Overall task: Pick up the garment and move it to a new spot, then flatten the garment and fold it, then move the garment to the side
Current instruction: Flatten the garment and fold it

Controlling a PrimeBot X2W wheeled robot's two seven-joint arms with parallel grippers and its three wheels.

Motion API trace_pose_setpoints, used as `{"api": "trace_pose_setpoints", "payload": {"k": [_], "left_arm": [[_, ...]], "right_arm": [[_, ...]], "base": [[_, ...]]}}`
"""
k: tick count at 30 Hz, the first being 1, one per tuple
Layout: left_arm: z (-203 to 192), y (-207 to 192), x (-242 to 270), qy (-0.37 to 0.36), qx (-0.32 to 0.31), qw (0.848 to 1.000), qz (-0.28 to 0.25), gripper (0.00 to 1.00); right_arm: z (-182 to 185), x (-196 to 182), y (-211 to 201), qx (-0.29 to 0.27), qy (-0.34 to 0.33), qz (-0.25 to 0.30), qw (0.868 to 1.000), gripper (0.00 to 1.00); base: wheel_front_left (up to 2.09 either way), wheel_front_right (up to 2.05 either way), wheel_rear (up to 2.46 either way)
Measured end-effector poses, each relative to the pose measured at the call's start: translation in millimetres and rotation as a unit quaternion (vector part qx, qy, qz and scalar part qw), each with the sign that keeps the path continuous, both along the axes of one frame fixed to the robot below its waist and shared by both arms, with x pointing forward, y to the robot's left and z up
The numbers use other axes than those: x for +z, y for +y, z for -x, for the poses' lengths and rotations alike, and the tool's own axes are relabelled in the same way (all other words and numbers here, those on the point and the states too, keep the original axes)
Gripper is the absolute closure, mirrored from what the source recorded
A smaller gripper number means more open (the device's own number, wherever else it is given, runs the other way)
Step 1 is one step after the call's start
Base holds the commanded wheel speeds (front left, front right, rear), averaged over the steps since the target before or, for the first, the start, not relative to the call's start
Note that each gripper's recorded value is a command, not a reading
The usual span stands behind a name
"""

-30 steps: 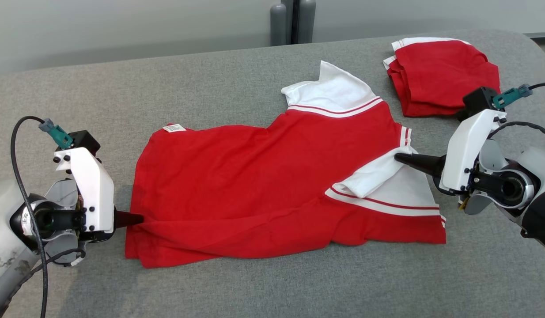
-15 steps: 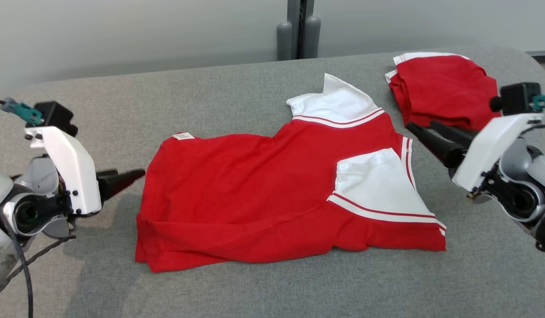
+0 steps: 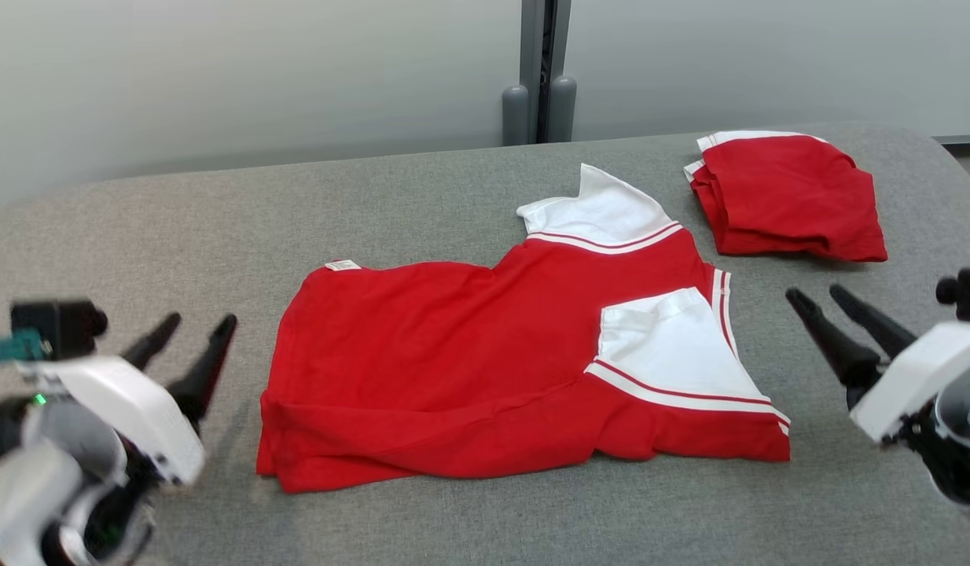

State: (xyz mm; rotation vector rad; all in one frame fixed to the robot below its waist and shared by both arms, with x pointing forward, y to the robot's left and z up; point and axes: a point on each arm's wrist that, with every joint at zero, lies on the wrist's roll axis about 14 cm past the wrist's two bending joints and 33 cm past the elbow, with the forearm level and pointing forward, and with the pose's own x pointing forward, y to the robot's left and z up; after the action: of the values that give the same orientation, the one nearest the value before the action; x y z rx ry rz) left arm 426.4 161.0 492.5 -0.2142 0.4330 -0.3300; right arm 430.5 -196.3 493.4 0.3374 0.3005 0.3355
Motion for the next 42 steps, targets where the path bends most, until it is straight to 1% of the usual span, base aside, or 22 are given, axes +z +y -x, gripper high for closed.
{"api": "trace_pose_setpoints", "payload": {"k": [1, 4, 5, 10, 16, 21, 23, 30, 36, 38, 42], "left_arm": [[5, -2, -2, -0.009, 0.012, 1.0, 0.009, 0.0], [20, 4, -13, -0.034, 0.05, 0.998, -0.003, 0.0], [25, 2, -18, -0.032, 0.061, 0.998, 0.006, 0.0], [51, -8, -43, -0.009, 0.084, 0.996, 0.016, 0.0], [57, -16, -57, -0.005, 0.101, 0.995, 0.013, 0.0], [65, -18, -79, 0.009, 0.109, 0.994, -0.009, 0.0], [67, -19, -87, 0.011, 0.105, 0.994, -0.024, 0.0], [76, -23, -114, 0.045, 0.103, 0.993, -0.027, 0.0], [73, -23, -120, 0.052, 0.105, 0.993, -0.026, 0.0], [76, -23, -124, 0.06, 0.102, 0.993, -0.027, 0.0], [73, -24, -125, 0.059, 0.097, 0.993, -0.031, 0.0]], "right_arm": [[4, -6, -1, -0.003, 0.006, -0.001, 1.0, 0.0], [12, -20, -11, -0.024, 0.019, -0.004, 1.0, 0.0], [14, -22, -13, -0.032, 0.02, -0.009, 0.999, 0.0], [29, -42, -10, -0.046, 0.035, -0.025, 0.998, 0.0], [47, -65, 0, -0.044, 0.057, -0.025, 0.997, 0.0], [58, -81, 9, -0.048, 0.08, -0.032, 0.995, 0.0], [63, -92, 9, -0.044, 0.097, -0.021, 0.994, 0.0], [66, -109, 16, -0.046, 0.136, -0.022, 0.989, 0.0], [59, -111, 12, -0.057, 0.146, -0.027, 0.987, 0.0], [62, -116, 14, -0.052, 0.162, -0.027, 0.985, 0.0], [62, -117, 13, -0.052, 0.169, -0.027, 0.984, 0.0]], "base": [[0.0, 0.0, 0.0], [0.0, 0.0, 0.0], [0.0, 0.0, 0.0], [0.0, 0.0, 0.0], [0.0, 0.0, 0.0], [0.0, 0.0, 0.0], [0.0, 0.0, 0.0], [0.0, 0.0, 0.0], [0.0, 0.0, 0.0], [0.0, 0.0, 0.0], [0.0, 0.0, 0.0]]}}
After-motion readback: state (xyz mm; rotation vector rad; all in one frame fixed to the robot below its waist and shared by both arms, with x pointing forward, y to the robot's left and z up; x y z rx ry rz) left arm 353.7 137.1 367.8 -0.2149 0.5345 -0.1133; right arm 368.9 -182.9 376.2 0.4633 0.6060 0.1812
